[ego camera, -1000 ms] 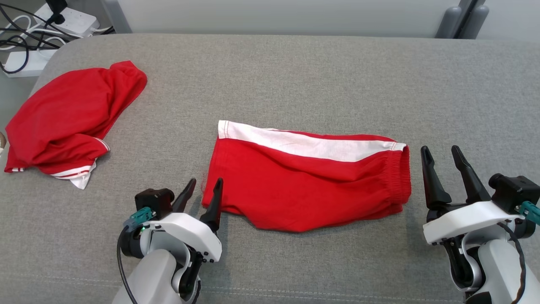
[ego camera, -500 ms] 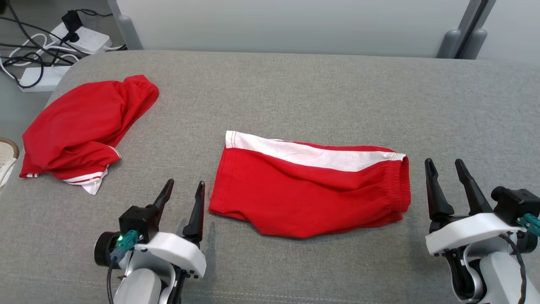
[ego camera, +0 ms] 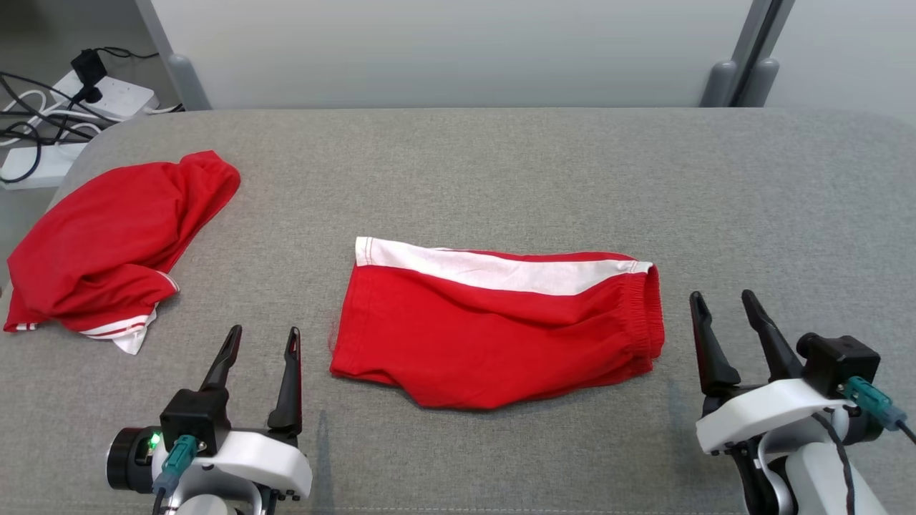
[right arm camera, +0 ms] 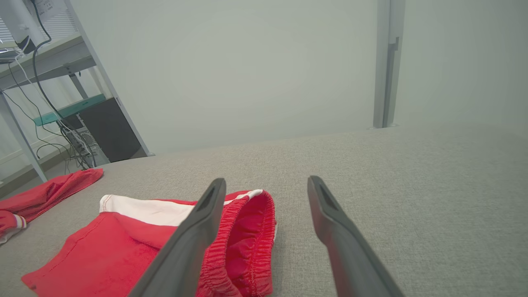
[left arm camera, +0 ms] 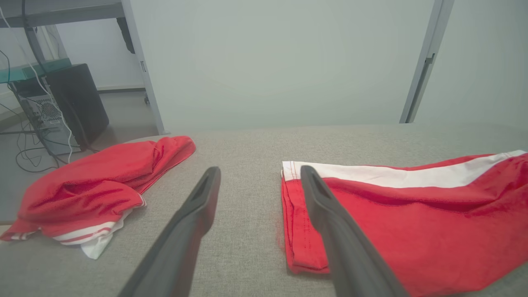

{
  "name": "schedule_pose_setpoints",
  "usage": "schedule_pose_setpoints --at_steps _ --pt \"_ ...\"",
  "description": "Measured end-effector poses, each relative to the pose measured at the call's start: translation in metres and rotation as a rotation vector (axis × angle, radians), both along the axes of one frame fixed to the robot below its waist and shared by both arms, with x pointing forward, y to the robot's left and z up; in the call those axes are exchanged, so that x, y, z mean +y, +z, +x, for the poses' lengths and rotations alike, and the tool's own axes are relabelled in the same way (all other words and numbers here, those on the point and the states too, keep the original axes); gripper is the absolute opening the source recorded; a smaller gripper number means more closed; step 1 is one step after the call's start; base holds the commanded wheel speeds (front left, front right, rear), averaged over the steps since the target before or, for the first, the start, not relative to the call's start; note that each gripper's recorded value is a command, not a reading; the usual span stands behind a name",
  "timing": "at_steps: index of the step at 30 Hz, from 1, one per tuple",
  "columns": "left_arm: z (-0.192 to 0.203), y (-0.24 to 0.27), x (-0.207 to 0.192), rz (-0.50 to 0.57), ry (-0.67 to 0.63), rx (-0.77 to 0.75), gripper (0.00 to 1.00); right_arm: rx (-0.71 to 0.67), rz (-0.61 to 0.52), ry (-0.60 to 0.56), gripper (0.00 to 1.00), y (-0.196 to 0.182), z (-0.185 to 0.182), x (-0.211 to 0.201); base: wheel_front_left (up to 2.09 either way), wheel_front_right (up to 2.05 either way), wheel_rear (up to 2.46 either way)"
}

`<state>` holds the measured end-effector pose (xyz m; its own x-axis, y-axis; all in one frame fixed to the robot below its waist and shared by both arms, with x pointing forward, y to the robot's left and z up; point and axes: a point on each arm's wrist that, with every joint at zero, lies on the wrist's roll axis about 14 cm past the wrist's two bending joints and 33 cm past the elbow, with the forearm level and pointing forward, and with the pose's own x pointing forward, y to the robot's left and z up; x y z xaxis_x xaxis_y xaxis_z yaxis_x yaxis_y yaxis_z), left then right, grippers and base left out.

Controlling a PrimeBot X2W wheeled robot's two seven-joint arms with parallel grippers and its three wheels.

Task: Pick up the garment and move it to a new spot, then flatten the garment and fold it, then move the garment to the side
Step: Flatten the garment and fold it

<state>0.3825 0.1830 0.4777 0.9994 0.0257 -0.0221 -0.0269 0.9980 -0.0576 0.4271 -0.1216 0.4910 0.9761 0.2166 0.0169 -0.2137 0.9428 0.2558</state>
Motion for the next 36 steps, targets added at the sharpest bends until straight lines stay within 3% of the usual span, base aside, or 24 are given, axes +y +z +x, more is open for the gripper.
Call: schedule_pose_setpoints --at_steps 11,23,36 --pt "-0.009 0.000 0.008 0.038 0.023 0.000 1.00 0.039 -0.062 0.091 1.00 -0.015 -0.007 0.031 0.00 0.00 0.00" --pt "-0.026 -0.019 0.031 0.036 0.085 0.063 1.00 0.133 -0.156 0.118 1.00 -0.047 0.025 0.042 0.00 0.00 0.00" --pt "-0.028 -0.034 0.039 0.037 0.111 0.113 1.00 0.318 -0.044 0.044 1.00 -0.097 0.030 0.032 0.00 0.00 0.00"
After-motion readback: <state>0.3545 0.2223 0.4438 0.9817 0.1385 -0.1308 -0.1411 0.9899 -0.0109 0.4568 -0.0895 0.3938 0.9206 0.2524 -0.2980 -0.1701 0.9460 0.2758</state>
